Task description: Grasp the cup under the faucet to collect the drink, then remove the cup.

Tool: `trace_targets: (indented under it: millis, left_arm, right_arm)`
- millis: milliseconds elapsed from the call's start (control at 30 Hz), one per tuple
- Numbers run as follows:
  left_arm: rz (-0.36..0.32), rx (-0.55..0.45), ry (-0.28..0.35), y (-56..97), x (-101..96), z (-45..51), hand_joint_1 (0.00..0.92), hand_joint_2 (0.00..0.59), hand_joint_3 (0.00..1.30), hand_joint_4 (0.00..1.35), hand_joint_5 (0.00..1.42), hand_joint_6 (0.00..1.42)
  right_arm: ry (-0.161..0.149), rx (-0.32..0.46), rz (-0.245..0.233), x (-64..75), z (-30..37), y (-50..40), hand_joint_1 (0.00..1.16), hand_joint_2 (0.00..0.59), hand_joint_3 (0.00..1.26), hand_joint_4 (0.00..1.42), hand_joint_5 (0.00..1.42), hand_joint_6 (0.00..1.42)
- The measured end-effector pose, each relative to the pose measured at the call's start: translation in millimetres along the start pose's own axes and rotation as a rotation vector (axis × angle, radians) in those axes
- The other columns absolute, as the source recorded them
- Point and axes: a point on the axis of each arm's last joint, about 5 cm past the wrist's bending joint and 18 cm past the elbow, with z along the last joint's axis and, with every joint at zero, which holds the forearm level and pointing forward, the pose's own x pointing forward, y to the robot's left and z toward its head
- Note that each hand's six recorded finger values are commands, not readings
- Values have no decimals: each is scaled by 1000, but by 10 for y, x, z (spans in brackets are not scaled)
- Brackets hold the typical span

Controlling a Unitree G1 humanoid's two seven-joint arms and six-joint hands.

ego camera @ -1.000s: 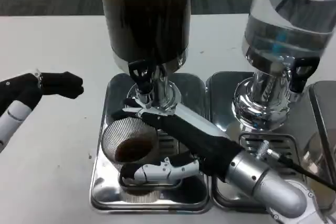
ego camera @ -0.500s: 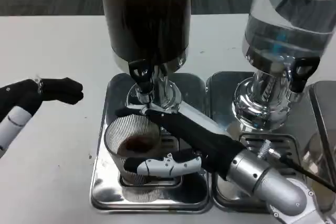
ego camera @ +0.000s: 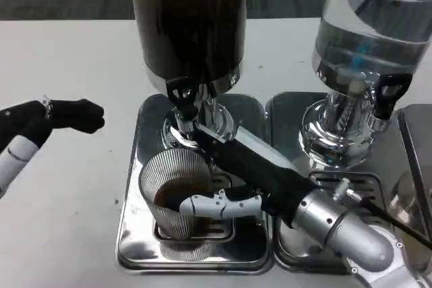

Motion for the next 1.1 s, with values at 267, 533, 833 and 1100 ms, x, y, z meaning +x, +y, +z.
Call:
trace_targets:
  millis: [267,533,833,1100]
  left_arm:
    - [2,3,4,13,-4,-2,0,229,469,426,387,243]
    - [4,2,12,20,-10,-14,0,231,478,426,387,246]
    - [11,-10,38,22,-35,-61,0,231,483,426,387,247]
    - [36,0,86,14,-83,-148,0,228,470,403,387,248]
  right_arm:
    - [-7,-10,24,17,-7,-15,611,182,0,0,0,123]
    - [-1,-76,54,59,-5,-26,626,178,0,0,0,101]
    - [-1,-116,59,76,-3,-21,650,173,0,0,0,86]
    - [-10,-144,55,83,3,-1,652,173,0,0,0,83]
